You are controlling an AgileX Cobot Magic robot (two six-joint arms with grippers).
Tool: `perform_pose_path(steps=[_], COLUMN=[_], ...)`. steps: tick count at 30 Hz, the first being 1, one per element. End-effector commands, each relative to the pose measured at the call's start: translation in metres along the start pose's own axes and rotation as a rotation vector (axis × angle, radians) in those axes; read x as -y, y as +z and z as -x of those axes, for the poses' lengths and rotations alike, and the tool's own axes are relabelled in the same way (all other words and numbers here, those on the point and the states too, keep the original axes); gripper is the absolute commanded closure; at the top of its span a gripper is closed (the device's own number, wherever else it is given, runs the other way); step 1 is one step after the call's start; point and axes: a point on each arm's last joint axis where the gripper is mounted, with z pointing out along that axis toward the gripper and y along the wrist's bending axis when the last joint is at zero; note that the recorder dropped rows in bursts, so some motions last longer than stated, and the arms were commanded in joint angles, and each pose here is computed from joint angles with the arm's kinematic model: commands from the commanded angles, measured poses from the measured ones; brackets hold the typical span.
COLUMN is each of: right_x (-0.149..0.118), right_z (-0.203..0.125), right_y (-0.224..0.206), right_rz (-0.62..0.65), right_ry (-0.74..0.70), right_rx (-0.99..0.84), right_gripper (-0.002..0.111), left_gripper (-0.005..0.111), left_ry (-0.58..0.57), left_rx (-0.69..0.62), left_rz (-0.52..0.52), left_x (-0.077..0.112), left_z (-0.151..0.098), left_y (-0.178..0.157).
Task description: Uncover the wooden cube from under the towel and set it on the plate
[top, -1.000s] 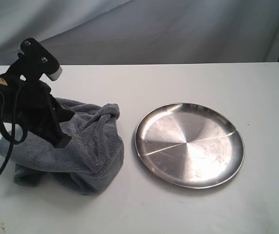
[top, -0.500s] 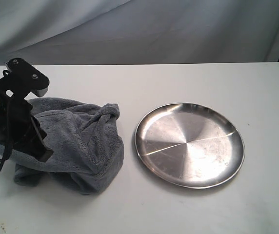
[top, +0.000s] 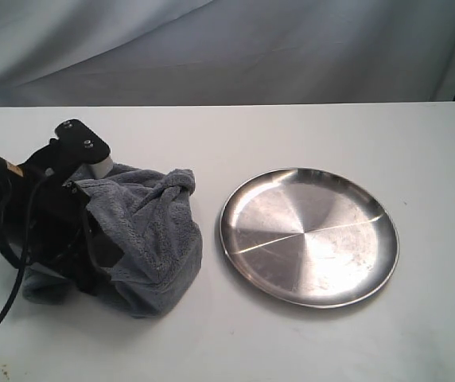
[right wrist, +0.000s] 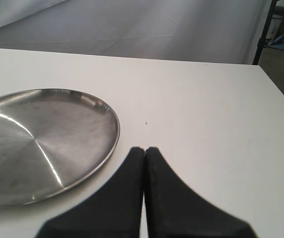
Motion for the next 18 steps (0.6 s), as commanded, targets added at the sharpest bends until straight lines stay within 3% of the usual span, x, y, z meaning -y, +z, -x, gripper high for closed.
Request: perform_pose_path(steps=[1,4,7,10,14,18], right_x=[-0.0001,-0.0001,-0.0001,-0.0001,-0.0001,-0.0001], right_z=[-0.0009,-0.0009,-0.0009,-0.0009,-0.0009,-0.0009], right_y=[0.0001,0.0001,0.0001,0.0001,0.0001,0.0001], right_rz=[0.002,0.002,0.002,0.002,0.002,0.002], right_ry=[0.001,0.001,0.001,0.001,0.001,0.001], right_rx=[0.003,0.003,0.003,0.003,0.003,0.003], right_gripper=[0.108,0.108,0.108,0.108,0.108,0.108], left_gripper=[0.106,0.106,0.105,0.096,0.07,0.025], left_ry=[-0.02,-0.063,-0.009,0.044,0.042,0.037], left_rx=[0.074,0.12,0.137,0.138,0.139,0.133], left_rz=[-0.044,-0.083,-0.093,-0.091,-0.092,-0.095], left_x=[0.0041,0.0073,0.0085,0.0087,0.0087,0.0079], left_z=[0.0084,0.0127,0.014,0.0139,0.014,0.0138], left_y=[0.002,0.0014,0.0011,0.0011,0.0013,0.0037])
